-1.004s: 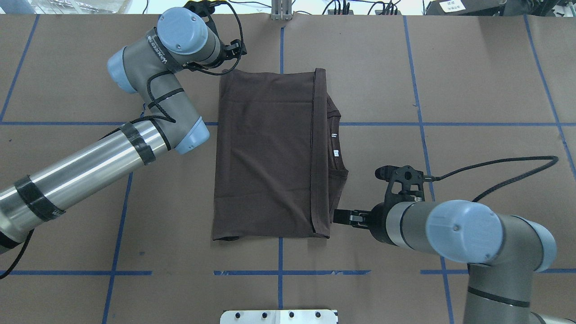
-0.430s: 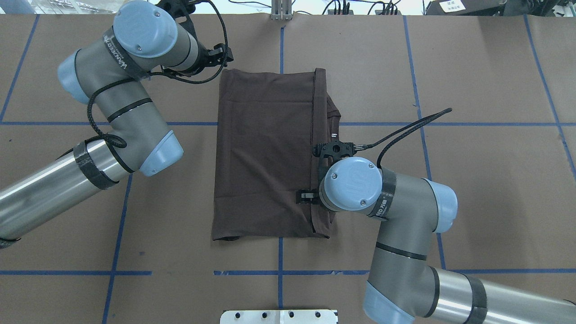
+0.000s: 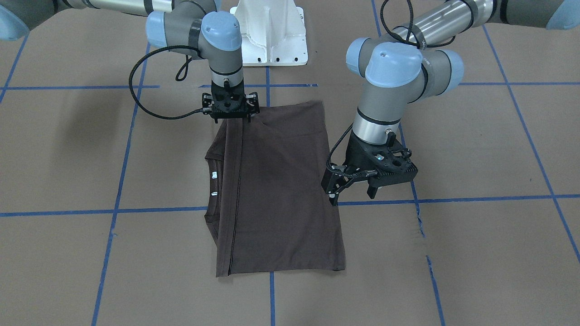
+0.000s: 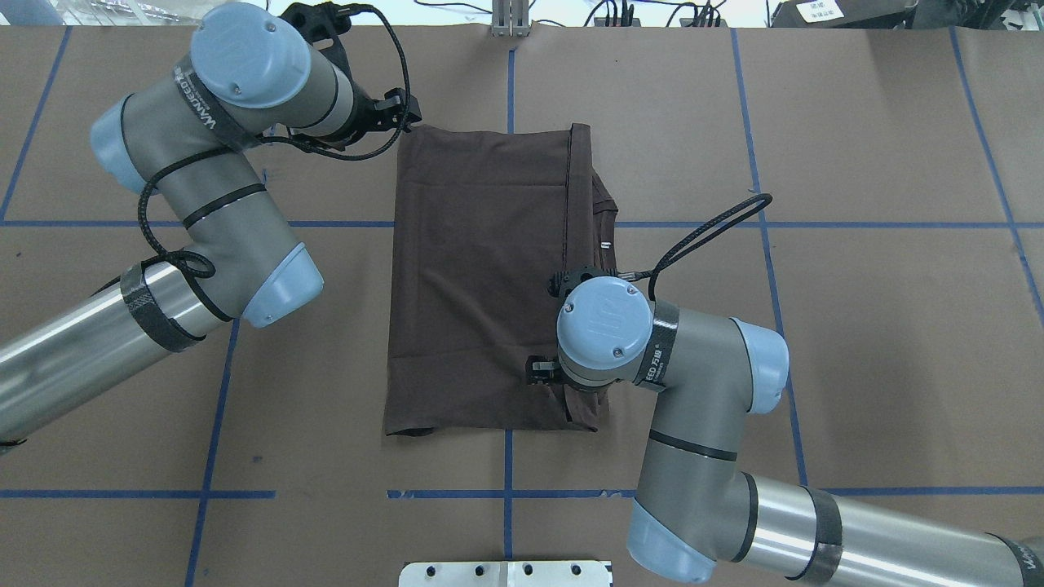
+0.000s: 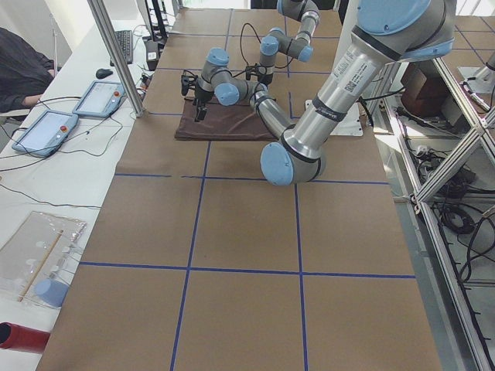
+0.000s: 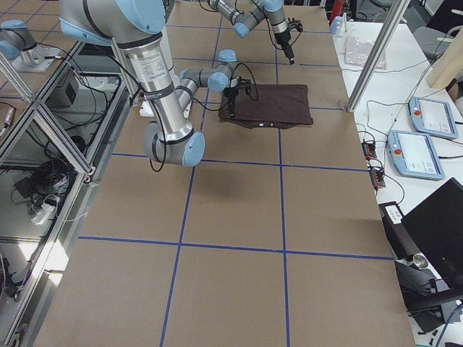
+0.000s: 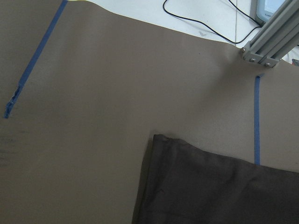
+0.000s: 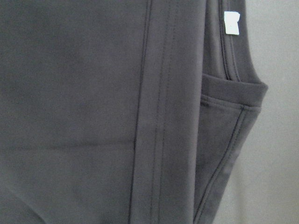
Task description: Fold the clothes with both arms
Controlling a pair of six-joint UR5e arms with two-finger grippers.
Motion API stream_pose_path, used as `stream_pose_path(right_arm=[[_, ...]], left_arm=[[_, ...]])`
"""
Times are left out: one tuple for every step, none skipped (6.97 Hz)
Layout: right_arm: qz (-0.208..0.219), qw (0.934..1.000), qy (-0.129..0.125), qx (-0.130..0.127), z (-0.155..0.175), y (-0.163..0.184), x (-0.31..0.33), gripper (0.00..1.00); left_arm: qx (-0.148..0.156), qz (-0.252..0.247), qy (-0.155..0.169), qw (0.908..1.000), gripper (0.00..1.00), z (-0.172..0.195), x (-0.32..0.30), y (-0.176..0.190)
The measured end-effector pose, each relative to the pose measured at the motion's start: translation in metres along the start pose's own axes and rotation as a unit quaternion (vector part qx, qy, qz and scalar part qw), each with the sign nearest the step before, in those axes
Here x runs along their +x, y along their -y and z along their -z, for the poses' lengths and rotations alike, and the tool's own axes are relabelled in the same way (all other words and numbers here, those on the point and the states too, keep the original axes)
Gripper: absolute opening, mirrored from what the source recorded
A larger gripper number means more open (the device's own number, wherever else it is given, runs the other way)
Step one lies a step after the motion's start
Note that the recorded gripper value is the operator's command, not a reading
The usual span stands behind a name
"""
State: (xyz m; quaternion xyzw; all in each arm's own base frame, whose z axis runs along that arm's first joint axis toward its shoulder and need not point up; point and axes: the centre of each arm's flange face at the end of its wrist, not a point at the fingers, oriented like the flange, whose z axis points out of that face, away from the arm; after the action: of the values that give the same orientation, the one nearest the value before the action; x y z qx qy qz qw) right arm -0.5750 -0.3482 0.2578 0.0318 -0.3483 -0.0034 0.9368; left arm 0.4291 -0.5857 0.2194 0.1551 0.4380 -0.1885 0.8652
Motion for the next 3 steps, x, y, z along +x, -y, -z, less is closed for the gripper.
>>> stream_pose_path(right_arm=[[0.0, 0.9999, -0.01, -0.013, -0.0038, -0.004, 0.0, 1.0], [0.001, 0.9996, -0.019, -0.021, -0.0074, -0.0085, 0.0002, 1.0], [0.001, 0.9992, -0.029, -0.027, -0.0102, -0.0119, 0.0009, 1.0]], left_arm=[[-0.001, 0.0, 0.0, 1.0, 1.0, 0.0001, -0.0001, -0.0002], [-0.001, 0.0, -0.001, 1.0, 1.0, 0.0003, 0.0, -0.0003], [-0.001, 0.0, -0.002, 1.0, 1.0, 0.0003, 0.0001, -0.0004]])
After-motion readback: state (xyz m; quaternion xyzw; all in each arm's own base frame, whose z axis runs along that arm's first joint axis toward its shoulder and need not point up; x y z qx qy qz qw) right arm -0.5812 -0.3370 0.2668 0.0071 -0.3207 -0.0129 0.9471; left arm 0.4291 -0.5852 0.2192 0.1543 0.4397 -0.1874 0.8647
